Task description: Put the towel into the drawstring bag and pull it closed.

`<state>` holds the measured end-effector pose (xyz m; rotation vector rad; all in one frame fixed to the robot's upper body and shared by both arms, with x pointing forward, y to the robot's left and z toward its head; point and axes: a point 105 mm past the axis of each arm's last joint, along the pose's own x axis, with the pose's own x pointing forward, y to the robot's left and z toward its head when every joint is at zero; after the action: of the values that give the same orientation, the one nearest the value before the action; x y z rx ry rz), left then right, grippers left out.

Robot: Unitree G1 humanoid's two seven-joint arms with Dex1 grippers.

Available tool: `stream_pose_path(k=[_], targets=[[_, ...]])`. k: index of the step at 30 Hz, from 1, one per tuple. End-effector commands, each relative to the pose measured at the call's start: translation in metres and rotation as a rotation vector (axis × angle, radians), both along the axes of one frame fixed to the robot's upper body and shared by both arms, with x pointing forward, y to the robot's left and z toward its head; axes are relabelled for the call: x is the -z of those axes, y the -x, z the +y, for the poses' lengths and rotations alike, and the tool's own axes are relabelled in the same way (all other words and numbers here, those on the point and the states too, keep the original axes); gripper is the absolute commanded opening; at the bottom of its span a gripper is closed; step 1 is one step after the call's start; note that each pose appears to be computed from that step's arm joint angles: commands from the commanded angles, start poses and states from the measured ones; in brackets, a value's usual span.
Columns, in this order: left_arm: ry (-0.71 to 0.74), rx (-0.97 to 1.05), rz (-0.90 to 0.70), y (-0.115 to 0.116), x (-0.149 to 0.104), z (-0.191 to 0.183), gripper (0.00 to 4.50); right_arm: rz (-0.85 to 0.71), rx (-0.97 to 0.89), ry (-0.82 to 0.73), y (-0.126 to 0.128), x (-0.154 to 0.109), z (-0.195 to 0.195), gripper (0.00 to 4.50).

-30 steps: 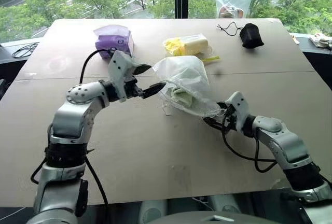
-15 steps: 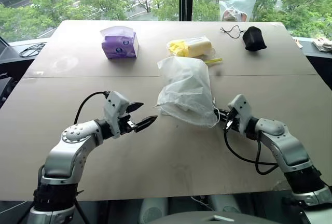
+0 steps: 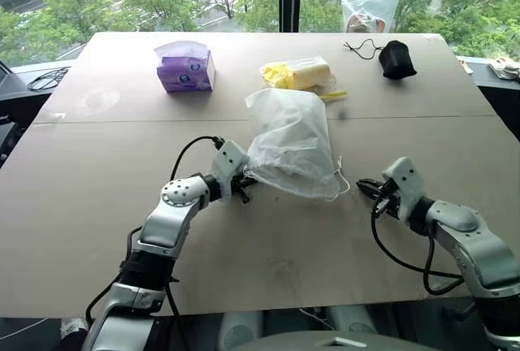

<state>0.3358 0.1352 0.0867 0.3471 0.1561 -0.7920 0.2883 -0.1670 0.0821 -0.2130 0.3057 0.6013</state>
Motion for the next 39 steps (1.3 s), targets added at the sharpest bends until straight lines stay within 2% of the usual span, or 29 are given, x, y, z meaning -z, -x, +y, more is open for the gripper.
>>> stream_pose_path(k=[1,5,8,10,11,12,13,15,18,21,24,27,31,33,36,39], targets=[[-0.035,-0.062,-0.054,0.000,-0.005,0.019,0.04,-0.105,0.046,-0.030,-0.002,-0.024,-0.009,0.00],[-0.008,-0.121,-0.080,-0.002,-0.021,0.040,0.04,-0.147,-0.020,0.011,-0.003,-0.027,-0.002,0.00],[0.007,-0.157,-0.083,-0.003,-0.028,0.052,0.00,-0.147,-0.168,0.076,0.000,-0.022,0.012,0.78],[0.034,-0.243,-0.092,-0.008,-0.034,0.071,0.00,-0.169,-0.211,0.181,-0.008,-0.013,0.011,1.74],[0.050,-0.284,-0.094,-0.011,-0.036,0.080,0.00,-0.172,-0.232,0.203,-0.010,-0.010,0.011,2.08],[0.061,-0.308,-0.094,-0.012,-0.038,0.085,0.00,-0.173,-0.248,0.209,-0.010,-0.009,0.012,2.67],[0.061,-0.332,-0.103,-0.013,-0.041,0.092,0.00,-0.176,-0.310,0.211,-0.009,-0.009,0.020,2.95],[0.059,-0.348,-0.120,-0.014,-0.046,0.098,0.00,-0.205,-0.398,0.228,-0.009,-0.010,0.034,3.89],[0.068,-0.337,-0.136,-0.013,-0.051,0.095,0.00,-0.246,-0.525,0.325,-0.011,-0.006,0.051,3.89],[0.086,-0.322,-0.143,-0.013,-0.055,0.089,0.00,-0.187,-0.668,0.321,-0.002,-0.001,0.062,3.89],[0.095,-0.312,-0.147,-0.014,-0.058,0.085,0.00,-0.162,-0.709,0.286,-0.002,-0.004,0.072,3.89],[0.106,-0.299,-0.151,-0.015,-0.061,0.080,0.00,-0.108,-0.745,0.313,-0.008,0.008,0.078,3.89],[0.109,-0.278,-0.154,-0.014,-0.062,0.073,0.00,0.029,-0.697,0.229,-0.015,0.029,0.076,3.89],[0.108,-0.274,-0.155,-0.013,-0.062,0.073,0.00,0.072,-0.698,0.244,-0.013,0.035,0.070,3.37],[0.113,-0.280,-0.150,-0.010,-0.061,0.075,0.00,0.113,-0.700,0.225,-0.007,0.033,0.063,2.20],[0.118,-0.284,-0.142,-0.008,-0.058,0.075,0.00,0.150,-0.701,0.222,0.000,0.035,0.059,0.59]])
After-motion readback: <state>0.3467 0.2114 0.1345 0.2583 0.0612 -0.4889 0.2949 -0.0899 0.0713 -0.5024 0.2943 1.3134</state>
